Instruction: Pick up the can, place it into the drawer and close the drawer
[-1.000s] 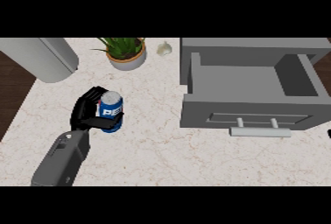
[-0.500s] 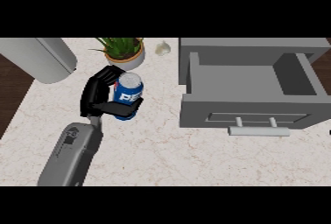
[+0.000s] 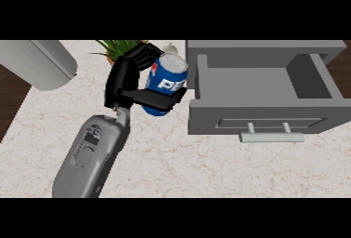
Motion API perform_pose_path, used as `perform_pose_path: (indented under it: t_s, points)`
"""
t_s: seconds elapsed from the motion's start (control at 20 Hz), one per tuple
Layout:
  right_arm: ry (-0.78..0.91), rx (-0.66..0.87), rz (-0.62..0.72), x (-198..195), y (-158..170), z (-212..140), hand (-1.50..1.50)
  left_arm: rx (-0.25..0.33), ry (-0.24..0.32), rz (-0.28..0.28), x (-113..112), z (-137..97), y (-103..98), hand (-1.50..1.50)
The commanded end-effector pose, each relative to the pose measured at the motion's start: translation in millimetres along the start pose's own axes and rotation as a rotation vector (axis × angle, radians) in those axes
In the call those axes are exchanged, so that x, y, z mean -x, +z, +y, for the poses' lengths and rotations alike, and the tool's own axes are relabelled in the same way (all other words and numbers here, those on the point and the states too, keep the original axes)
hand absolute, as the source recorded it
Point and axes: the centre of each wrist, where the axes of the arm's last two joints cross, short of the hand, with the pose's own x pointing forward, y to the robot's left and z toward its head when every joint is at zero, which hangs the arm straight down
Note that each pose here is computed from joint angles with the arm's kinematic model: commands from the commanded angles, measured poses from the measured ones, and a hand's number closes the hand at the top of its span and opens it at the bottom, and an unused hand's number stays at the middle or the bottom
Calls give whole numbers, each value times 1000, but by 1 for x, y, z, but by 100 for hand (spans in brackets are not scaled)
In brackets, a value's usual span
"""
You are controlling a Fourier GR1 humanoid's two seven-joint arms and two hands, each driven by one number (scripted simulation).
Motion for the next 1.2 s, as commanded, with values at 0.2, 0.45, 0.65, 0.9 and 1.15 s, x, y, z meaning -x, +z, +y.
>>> perform_pose_path:
  t_s: [0.2, 0.45, 0.65, 0.9, 1.15]
  points:
    - [11, -7, -16, -6, -10, -16, -150, 23, -35, -40, -54, -50, -29, 150]
    - [3, -20, 10, 1, 7, 1, -150, 27, -46, -50, -91, -75, -51, 150]
    - [18, -16, -11, -5, -17, 2, -150, 39, -57, -54, -101, -89, -77, 150]
    - [-8, -18, -4, 1, -6, -3, -150, 13, -91, -28, -102, -102, -93, 150]
    - [-2, -26, 1, -1, -13, 7, -150, 33, -118, -24, -110, -121, -92, 150]
